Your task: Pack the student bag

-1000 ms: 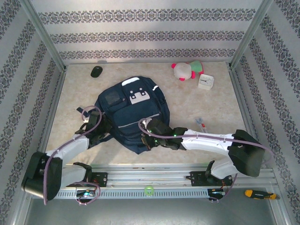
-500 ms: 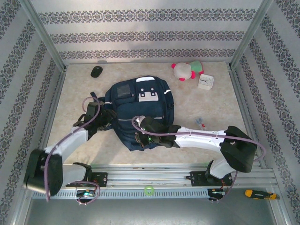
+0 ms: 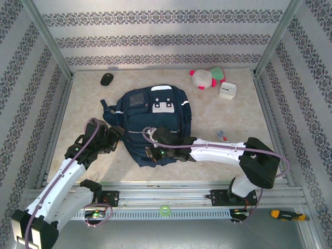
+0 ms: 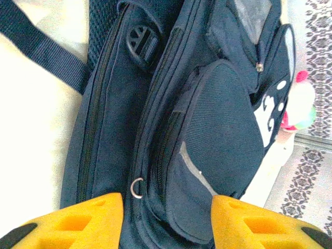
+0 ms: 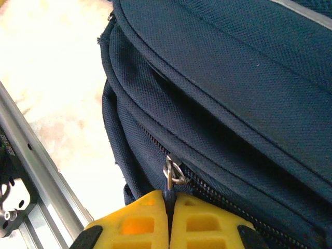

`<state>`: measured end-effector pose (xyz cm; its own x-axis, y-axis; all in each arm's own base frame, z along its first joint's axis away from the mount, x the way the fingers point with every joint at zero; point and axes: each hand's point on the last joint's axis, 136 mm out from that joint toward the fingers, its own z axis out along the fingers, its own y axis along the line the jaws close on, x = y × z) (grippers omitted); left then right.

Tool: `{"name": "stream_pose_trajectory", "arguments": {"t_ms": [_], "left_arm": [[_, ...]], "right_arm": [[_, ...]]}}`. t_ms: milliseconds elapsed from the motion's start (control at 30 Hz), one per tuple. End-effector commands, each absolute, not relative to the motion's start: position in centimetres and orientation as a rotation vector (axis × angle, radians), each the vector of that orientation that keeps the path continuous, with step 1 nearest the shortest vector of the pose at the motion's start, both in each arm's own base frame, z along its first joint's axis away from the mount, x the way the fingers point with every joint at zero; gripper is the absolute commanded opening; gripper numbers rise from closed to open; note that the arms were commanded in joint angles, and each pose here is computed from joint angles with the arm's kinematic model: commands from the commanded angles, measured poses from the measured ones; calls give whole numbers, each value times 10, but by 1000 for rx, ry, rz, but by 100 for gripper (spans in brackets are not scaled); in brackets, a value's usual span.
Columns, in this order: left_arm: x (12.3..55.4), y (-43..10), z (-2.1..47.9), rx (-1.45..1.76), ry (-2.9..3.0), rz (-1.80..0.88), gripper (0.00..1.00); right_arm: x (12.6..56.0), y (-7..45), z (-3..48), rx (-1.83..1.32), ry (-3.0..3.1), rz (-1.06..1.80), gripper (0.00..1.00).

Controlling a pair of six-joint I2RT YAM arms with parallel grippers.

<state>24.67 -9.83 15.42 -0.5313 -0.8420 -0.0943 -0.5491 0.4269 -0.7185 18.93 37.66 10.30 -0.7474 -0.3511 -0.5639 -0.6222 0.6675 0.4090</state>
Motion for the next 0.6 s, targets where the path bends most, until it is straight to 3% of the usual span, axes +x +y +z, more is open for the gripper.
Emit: {"name": "stream_pose_trajectory", "arguments": {"t_ms": [0,267,567], "left_arm": [[223,-121,156,-1533,2282,-907,44],[212,-162,146,-1613,2364,-939,41],[199,-160,125,-1723,2371,-824,39]], "right_arm": [[195,391,122,-768,2376,900,0],[196,388,124,-765,2364,884,0],[197,392,127,-772,2350,893,0]]}}
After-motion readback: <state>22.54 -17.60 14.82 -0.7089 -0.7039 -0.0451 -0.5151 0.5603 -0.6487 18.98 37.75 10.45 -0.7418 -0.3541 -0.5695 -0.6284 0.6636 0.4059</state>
